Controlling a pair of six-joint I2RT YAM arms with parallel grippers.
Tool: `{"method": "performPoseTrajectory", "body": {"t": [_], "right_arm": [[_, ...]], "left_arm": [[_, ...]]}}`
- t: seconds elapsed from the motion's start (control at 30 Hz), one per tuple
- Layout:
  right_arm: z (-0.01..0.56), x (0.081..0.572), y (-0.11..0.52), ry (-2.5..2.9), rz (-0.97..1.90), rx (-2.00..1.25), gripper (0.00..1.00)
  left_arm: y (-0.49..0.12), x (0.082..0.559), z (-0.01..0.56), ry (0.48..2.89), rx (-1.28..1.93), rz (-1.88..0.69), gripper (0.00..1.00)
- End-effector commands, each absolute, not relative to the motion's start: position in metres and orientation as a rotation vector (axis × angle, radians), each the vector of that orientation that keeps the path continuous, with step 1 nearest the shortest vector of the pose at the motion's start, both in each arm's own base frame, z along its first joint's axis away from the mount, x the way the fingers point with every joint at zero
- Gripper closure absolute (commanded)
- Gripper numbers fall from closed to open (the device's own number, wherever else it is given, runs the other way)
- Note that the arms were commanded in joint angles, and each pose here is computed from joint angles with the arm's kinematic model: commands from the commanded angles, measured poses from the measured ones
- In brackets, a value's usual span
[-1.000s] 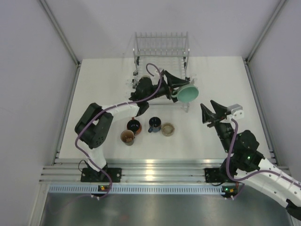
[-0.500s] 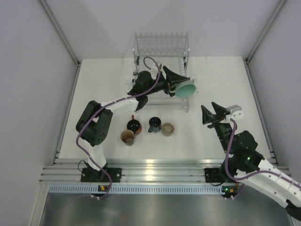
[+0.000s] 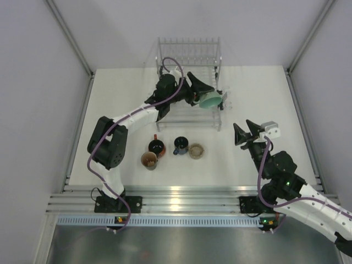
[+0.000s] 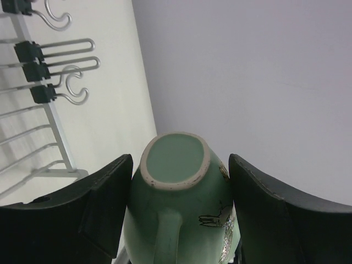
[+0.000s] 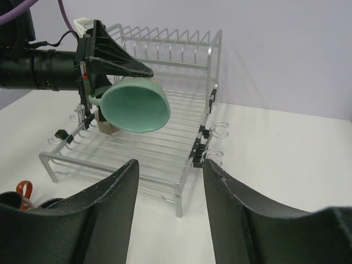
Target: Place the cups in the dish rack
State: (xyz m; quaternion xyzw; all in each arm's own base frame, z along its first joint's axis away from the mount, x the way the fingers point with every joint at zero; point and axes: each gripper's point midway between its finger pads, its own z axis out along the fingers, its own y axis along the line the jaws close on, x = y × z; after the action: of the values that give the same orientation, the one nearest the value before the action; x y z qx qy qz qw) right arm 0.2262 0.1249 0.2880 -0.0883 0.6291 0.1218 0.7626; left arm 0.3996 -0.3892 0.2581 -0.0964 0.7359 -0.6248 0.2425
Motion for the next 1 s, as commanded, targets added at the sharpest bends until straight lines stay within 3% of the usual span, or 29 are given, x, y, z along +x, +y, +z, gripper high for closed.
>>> {"method": "performPoseTrajectory", "body": {"t": [0.0,0.5,0.97], "right_arm": [[0.296,0.225,0.125,1.351,0.289,-0.165,0.49],[0.290,0.227,0.122,1.361,0.263,-0.156,0.49],[0.285,0.232,0.124,1.369,0.251,-0.158,0.47]], "left_arm": [[-0.384,0.422,0.282,1.903,-0.161,-1.599,1.00],[-0.369,0.485,0.237,1.858,-0.100,-1.250,1.00],[-0.371,0.503,0.222,1.732,0.022,-1.016,1.00]]}}
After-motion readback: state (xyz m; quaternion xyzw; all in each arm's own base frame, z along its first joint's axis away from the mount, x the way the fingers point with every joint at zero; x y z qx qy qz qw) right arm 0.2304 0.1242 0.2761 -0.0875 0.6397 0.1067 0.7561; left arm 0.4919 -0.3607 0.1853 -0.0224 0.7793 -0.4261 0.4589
